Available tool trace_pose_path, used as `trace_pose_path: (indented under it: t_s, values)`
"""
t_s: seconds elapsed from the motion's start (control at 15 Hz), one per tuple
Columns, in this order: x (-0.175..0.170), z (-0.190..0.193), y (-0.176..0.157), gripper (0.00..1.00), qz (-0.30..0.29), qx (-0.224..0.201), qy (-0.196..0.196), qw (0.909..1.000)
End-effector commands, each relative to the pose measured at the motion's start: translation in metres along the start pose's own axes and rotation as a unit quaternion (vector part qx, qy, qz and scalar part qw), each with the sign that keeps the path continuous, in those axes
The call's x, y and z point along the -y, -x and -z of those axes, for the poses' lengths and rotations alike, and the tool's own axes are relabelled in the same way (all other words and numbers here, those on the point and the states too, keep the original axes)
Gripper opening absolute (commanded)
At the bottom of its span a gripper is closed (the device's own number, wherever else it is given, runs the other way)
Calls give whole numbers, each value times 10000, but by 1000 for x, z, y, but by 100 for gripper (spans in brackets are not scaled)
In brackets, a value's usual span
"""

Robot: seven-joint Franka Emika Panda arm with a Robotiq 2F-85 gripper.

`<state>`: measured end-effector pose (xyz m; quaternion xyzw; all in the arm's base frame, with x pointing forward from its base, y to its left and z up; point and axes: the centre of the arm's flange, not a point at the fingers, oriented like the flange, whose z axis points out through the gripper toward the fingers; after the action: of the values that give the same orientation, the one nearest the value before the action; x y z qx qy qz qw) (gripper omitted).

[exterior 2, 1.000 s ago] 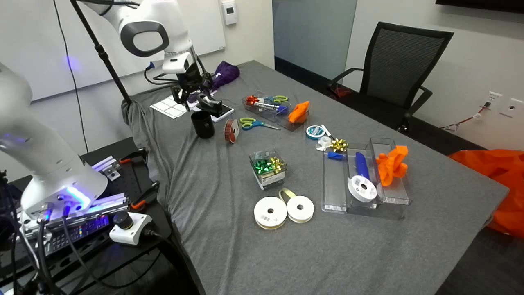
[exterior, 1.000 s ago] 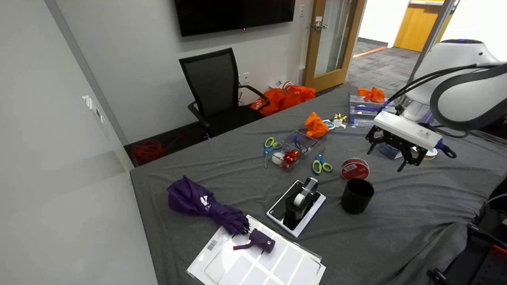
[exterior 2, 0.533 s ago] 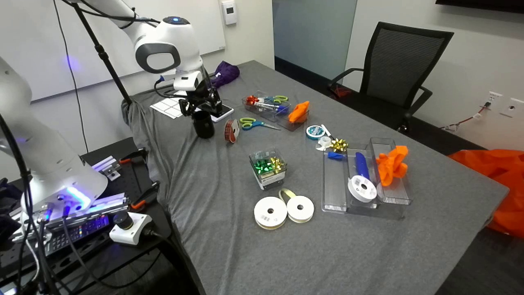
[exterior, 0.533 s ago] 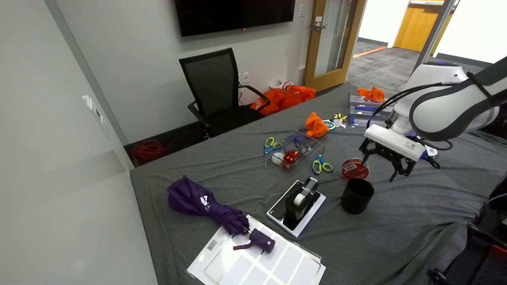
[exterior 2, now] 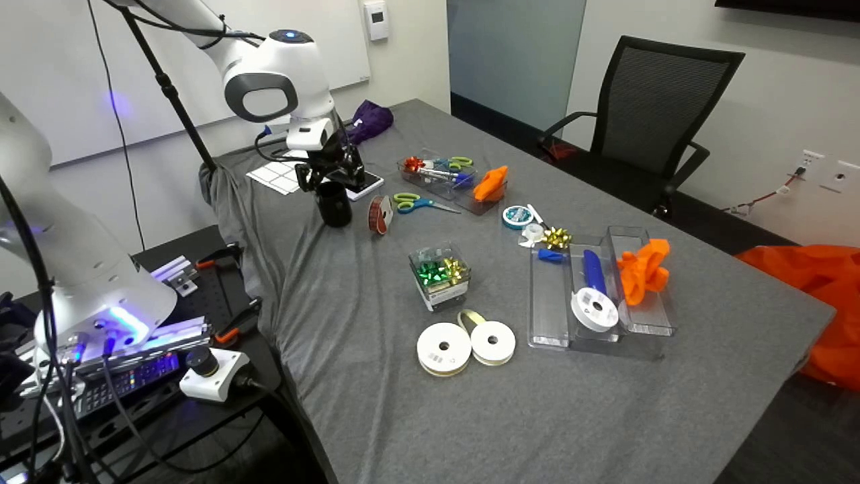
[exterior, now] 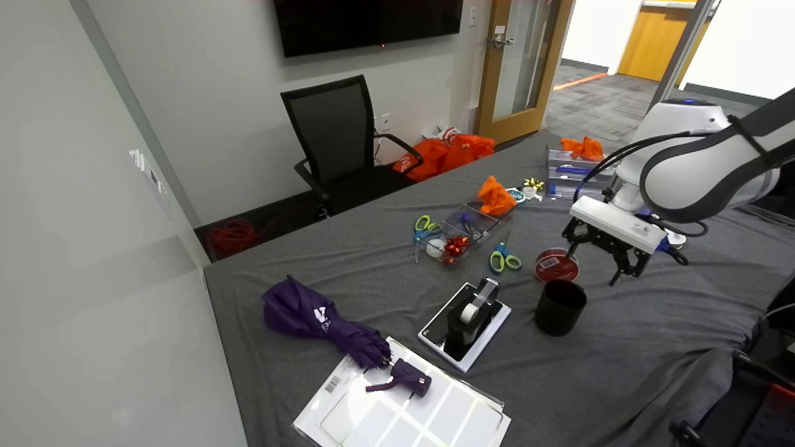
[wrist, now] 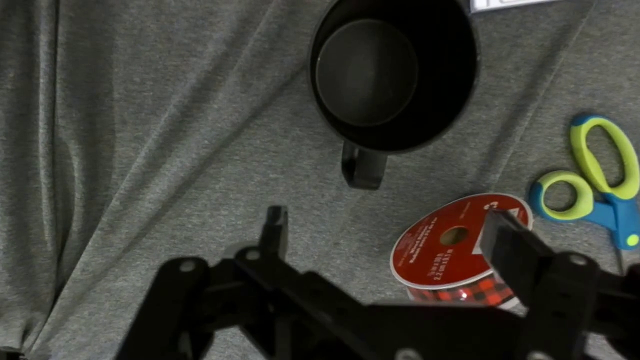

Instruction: Move the black cup to the right

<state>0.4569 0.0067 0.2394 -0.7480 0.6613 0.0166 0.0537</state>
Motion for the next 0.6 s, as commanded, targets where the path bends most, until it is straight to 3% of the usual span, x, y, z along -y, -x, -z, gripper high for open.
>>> trace_pose_path:
  t_s: [0.0,0.27,0.53]
  values:
    - [4,-20,0,100,-107,-173,30,9998]
    - [7,-56,1,100,-454,-426,211,9978]
    - [8,-84,2,100,-918,-352,265,9948]
